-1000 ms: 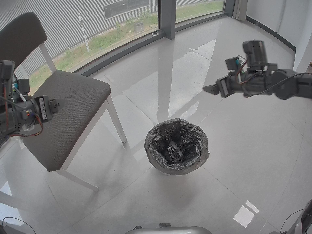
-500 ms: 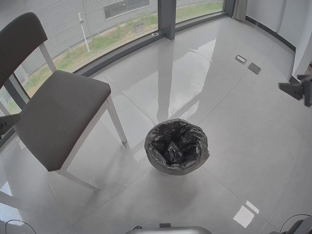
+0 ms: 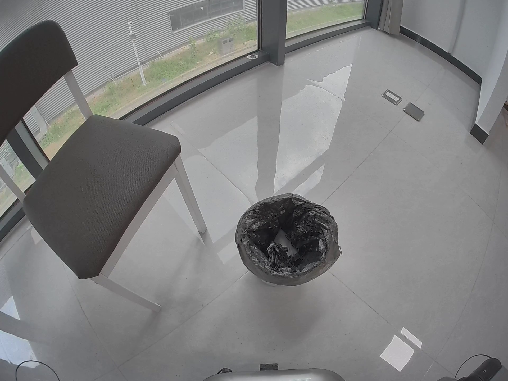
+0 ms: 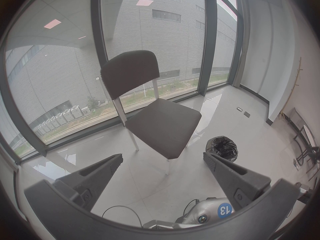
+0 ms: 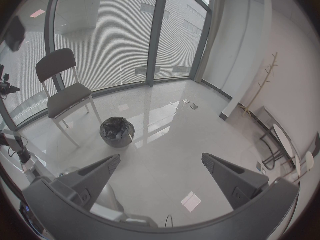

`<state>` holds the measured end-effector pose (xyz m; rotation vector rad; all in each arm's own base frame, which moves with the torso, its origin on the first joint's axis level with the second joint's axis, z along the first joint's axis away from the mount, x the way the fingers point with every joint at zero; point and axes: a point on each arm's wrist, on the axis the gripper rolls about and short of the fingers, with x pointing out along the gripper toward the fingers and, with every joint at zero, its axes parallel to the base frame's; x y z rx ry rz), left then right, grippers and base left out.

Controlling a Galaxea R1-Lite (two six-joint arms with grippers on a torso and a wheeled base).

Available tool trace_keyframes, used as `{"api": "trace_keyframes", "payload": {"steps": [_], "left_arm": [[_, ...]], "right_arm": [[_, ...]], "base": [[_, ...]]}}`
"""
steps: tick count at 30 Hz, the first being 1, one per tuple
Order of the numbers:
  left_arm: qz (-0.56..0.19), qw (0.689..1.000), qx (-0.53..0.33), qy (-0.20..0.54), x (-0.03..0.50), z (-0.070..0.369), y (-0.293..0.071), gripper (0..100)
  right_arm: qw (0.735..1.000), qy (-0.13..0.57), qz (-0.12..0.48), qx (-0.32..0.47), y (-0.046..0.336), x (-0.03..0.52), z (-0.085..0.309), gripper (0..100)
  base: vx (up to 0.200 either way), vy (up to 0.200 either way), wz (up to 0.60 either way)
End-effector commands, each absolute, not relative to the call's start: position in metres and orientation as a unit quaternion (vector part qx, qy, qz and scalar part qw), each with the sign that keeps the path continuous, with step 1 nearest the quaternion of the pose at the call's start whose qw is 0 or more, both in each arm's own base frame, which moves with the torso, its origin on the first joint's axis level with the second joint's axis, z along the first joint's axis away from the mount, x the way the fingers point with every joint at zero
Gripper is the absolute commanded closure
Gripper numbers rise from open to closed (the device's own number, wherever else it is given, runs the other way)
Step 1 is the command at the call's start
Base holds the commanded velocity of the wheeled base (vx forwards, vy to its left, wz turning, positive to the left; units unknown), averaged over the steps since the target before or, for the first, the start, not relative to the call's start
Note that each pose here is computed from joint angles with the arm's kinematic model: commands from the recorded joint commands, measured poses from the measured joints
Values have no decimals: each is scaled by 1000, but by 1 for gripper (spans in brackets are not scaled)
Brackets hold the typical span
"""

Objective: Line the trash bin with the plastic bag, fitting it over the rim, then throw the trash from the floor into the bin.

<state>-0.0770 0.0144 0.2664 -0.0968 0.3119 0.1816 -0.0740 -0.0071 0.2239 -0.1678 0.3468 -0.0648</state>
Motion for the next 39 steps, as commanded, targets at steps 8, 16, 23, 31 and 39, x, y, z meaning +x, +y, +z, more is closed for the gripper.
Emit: {"api": "trace_keyframes", "payload": {"steps": [8,16,23,31,39], "left_arm": [[99,990,-60,80,-139,225,19,0],[101,989,-54,94,-158,226,20,0],[97,990,-53,90,-169,227,22,0],[96,991,-53,82,-177,219,23,0],[86,992,-55,69,-183,213,27,0]], "right_arm": [[991,99,-69,-50,0,-54,128,0],[996,32,-69,-46,-1,-20,85,0],[999,1,-16,-45,0,-24,84,0],[998,-14,45,-47,2,-24,83,0],[1000,-10,-8,-18,0,-24,82,0]], "base": [[0,0,0],[0,0,0],[0,0,0],[0,0,0],[0,0,0]]}}
